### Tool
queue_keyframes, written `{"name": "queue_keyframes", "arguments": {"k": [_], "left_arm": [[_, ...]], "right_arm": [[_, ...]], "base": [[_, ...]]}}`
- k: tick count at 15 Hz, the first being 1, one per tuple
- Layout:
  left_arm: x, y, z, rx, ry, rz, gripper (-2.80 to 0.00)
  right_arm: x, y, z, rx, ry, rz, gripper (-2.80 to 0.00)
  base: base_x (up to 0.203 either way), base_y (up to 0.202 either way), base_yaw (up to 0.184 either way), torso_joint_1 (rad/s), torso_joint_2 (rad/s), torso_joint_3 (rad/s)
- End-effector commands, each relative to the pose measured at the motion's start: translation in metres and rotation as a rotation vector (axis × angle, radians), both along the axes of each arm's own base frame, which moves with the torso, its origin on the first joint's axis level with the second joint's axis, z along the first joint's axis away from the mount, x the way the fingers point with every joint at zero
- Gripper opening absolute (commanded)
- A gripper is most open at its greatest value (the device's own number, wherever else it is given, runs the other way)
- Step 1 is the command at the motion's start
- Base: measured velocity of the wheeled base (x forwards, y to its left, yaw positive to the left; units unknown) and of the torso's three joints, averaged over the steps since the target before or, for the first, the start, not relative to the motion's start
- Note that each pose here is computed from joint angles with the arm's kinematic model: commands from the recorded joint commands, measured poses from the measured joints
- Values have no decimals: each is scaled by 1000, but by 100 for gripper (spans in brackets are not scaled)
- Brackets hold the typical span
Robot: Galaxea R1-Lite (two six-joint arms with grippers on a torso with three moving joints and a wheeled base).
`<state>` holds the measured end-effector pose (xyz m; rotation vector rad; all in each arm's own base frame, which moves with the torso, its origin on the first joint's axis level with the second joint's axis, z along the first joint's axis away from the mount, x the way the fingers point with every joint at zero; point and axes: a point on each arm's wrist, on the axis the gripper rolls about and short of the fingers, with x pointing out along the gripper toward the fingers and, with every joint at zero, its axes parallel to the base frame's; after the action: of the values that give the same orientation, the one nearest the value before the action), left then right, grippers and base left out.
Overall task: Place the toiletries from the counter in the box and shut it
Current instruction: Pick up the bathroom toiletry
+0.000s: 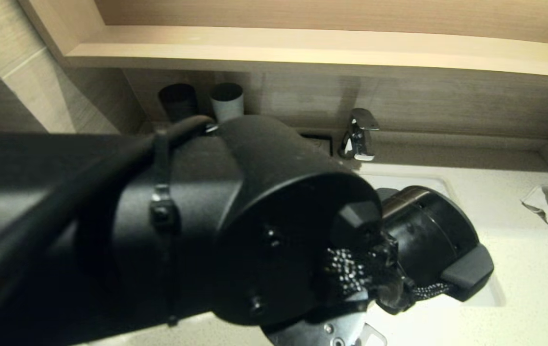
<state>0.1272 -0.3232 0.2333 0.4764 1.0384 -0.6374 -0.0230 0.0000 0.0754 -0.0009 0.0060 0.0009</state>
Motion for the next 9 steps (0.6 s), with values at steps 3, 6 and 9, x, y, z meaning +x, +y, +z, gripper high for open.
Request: {"name": "queue_keyframes", "arguments": {"k": [3,6,9], "left_arm": [[-6,-10,-17,70,26,-19,-280],[-8,-15,-21,80,29,-32,-280],[-11,-18,-24,87,32,-38,-280]], "right_arm": [[0,0,0,-1,0,1,-280],[0,0,0,-1,0,1,-280],[0,0,0,-1,0,1,-280]], "base": [[0,0,0,0,0,0],[0,0,0,0,0,0],[0,0,0,0,0,0]]}}
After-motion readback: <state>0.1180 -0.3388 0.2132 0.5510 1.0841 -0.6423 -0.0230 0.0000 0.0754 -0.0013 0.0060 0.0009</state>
